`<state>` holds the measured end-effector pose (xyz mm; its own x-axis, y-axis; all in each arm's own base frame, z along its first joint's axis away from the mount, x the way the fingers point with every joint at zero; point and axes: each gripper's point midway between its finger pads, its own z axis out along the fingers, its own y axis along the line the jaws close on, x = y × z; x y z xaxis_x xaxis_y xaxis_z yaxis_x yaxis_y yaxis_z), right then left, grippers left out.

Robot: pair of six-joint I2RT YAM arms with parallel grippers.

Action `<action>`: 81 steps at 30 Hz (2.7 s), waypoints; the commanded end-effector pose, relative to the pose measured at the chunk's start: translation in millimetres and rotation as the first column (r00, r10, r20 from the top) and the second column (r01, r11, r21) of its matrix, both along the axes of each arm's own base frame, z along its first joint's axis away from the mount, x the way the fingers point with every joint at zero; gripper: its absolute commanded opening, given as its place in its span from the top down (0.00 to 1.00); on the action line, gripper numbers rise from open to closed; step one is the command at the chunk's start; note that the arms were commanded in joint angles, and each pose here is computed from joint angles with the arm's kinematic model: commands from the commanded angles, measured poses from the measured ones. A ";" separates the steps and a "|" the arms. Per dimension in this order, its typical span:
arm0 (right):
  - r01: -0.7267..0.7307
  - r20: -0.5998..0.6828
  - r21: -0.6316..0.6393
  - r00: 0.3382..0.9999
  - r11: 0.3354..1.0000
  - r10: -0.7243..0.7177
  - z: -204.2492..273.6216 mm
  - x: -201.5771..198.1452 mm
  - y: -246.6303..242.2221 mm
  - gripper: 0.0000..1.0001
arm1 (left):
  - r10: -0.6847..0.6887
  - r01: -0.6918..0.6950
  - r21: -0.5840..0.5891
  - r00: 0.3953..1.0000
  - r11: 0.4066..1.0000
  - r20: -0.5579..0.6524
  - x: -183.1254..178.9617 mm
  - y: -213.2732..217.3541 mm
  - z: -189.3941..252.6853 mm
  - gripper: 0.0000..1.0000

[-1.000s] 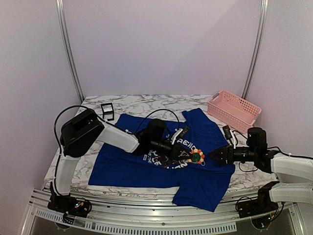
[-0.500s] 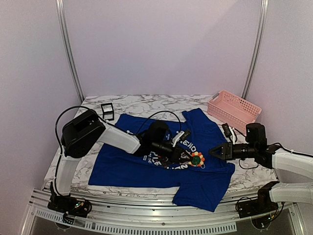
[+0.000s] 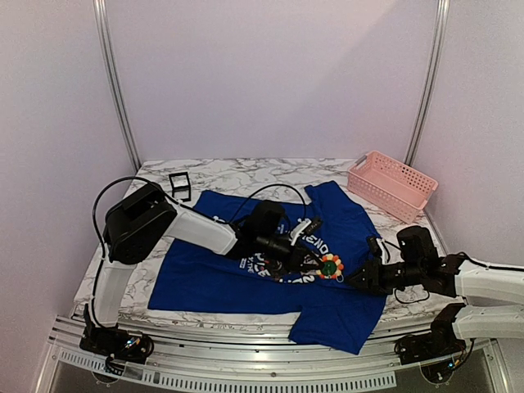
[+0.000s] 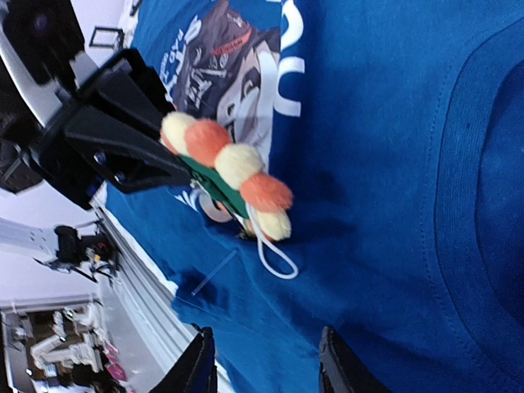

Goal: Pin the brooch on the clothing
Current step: Pin the brooch onto the flattened clothing.

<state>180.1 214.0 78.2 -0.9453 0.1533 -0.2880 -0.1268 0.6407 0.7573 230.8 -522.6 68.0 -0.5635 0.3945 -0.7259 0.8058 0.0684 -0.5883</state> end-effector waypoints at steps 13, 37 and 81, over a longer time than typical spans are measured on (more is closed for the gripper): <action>-0.116 0.070 -0.036 0.991 0.993 0.118 -21.7 6.1 20.0 0.61 | -0.139 0.133 0.046 0.979 0.990 0.151 -29.0 0.5 -10.6 1.00; -0.271 0.125 0.119 0.958 0.955 0.257 -3.3 27.2 53.4 0.95 | -0.182 0.172 0.062 0.960 0.983 0.212 -28.9 0.9 -14.3 1.00; -0.268 0.000 0.293 0.960 0.918 0.280 -5.4 34.9 44.7 1.00 | -0.174 0.205 0.009 0.806 0.979 0.566 -23.7 6.4 -19.9 0.20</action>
